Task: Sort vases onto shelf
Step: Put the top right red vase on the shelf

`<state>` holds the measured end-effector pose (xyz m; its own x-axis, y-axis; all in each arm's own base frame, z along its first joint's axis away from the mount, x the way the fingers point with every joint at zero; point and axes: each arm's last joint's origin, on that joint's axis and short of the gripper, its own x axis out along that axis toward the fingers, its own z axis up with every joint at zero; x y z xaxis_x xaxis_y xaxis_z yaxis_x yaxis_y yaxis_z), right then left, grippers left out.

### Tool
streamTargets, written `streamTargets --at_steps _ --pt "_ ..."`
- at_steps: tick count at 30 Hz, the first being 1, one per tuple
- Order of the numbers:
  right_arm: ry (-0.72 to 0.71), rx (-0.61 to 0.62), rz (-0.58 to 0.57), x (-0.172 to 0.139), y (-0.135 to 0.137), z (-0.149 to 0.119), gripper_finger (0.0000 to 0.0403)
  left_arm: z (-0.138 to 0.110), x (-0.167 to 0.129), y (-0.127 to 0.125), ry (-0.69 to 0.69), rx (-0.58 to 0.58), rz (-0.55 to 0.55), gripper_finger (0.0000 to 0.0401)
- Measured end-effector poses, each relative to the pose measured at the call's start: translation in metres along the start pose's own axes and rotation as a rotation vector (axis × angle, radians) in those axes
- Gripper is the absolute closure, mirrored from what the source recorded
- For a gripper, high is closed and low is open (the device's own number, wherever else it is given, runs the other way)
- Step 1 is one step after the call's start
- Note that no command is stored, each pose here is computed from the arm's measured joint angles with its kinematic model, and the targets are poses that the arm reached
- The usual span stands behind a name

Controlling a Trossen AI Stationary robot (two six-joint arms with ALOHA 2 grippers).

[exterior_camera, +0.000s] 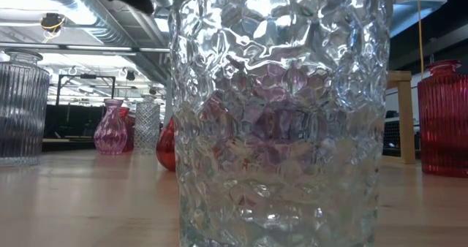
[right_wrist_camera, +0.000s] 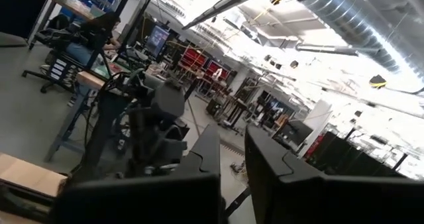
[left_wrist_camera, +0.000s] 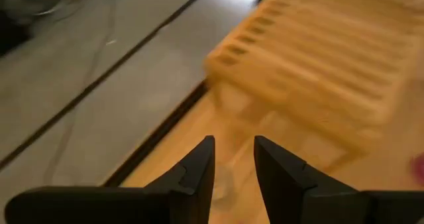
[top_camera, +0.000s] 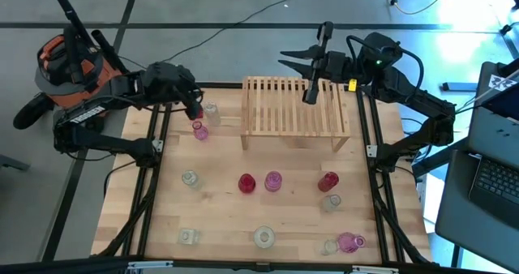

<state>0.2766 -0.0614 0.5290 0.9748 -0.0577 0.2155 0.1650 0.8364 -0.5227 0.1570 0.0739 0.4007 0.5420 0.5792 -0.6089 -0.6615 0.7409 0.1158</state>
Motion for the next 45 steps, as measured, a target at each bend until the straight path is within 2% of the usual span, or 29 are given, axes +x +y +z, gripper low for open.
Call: streamTargets --at_steps 6,10,13,17,19,22,26,32,39,45 --pt "0.022 0.015 0.016 0.0 0.001 -0.002 0.0379 -0.009 0.002 0.01 0.075 0.028 0.181 0.0302" --pt "0.031 0.033 0.021 0.0 0.002 -0.003 0.0369 -0.026 0.018 0.014 0.193 -0.042 0.163 0.0295" --pt "0.045 0.079 0.028 0.0 0.003 -0.004 0.0338 -0.041 0.035 0.019 0.286 -0.128 0.127 0.0273" --pt "0.057 0.088 0.026 0.0 0.003 -0.005 0.0278 -0.056 0.061 0.032 0.396 -0.23 0.196 0.0227" --pt "0.063 0.088 0.016 0.0 0.003 -0.005 0.0251 -0.058 0.072 0.041 0.435 -0.287 0.247 0.0203" --pt "0.065 0.087 0.008 0.0 0.002 -0.005 0.0217 -0.056 0.087 0.056 0.485 -0.372 0.266 0.0172" --pt "0.064 0.087 0.007 0.0 0.002 -0.005 0.0191 -0.058 0.105 0.073 0.554 -0.443 0.286 0.0148" --pt "0.065 0.108 0.007 0.0 0.002 -0.005 0.0187 -0.066 0.13 0.091 0.64 -0.5 0.223 0.015" --pt "0.064 0.106 0.007 0.0 0.002 -0.005 0.0193 -0.072 0.148 0.108 0.677 -0.546 0.25 0.0161" --pt "0.064 0.105 0.007 0.0 0.002 -0.005 0.0193 -0.078 0.16 0.113 0.73 -0.533 0.245 0.0173"
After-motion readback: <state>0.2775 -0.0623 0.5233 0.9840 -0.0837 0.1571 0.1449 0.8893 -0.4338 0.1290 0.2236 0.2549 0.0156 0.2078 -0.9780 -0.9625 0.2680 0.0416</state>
